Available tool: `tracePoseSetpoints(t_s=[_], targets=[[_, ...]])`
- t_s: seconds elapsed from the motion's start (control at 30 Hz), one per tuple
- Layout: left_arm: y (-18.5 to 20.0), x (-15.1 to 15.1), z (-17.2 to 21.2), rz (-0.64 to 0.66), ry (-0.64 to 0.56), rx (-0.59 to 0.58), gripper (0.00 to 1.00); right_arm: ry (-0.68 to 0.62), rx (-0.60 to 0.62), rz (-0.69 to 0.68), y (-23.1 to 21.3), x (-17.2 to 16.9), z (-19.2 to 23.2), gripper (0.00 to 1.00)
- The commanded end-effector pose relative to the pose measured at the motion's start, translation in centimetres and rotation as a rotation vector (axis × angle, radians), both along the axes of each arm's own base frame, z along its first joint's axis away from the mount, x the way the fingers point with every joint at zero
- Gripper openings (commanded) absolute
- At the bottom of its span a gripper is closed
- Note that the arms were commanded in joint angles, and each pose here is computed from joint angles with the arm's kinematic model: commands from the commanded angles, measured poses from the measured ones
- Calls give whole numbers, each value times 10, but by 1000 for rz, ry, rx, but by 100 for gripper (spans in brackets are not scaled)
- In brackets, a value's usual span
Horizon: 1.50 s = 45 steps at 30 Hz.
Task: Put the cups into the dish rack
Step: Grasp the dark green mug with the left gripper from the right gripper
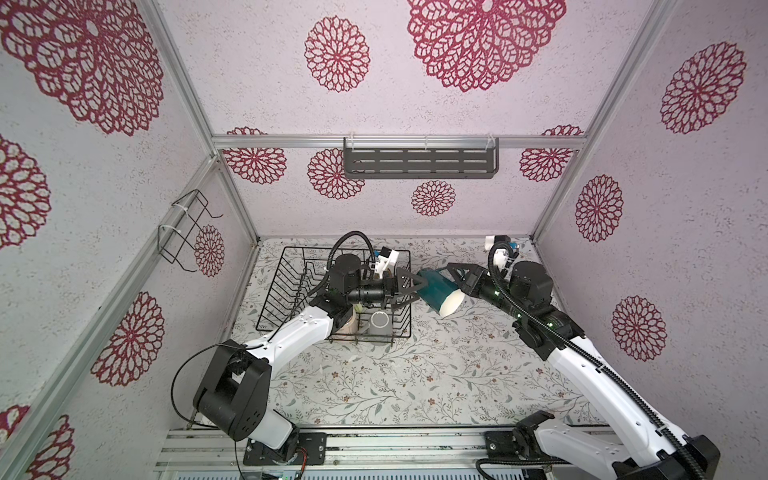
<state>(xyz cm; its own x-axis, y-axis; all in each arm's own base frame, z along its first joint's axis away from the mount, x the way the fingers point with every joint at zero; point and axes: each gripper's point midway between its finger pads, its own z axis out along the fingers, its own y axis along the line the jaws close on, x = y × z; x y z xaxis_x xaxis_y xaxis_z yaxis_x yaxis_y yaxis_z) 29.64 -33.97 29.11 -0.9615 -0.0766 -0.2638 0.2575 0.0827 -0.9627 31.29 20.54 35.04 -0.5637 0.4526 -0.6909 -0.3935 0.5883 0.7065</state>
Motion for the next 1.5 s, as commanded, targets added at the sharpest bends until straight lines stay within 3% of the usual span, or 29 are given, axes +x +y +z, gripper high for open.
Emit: tracePoseSetpoints(t_s=[0.0, 0.5, 0.8, 1.0, 1.37, 1.4, 1.47], targets=[[-3, 3, -2, -2, 20, -32, 97, -176, 154, 51, 5, -7, 72, 0], [-7, 9, 25, -22, 52, -200, 98, -139, 324, 231, 34, -6, 67, 0], [-1, 16, 24, 14, 58, -195, 91, -93, 279, 298, 47, -5, 51, 0], [2, 23, 16, 51, 68, -156, 74, -90, 248, 280, 46, -1, 43, 0], [16, 37, 16, 103, 95, -230, 52, -89, 183, 197, 40, 13, 25, 0], [19, 39, 14, 113, 99, -233, 49, -88, 178, 188, 39, 14, 23, 2], [24, 43, 9, 131, 111, -228, 47, -86, 169, 179, 39, 17, 19, 18]])
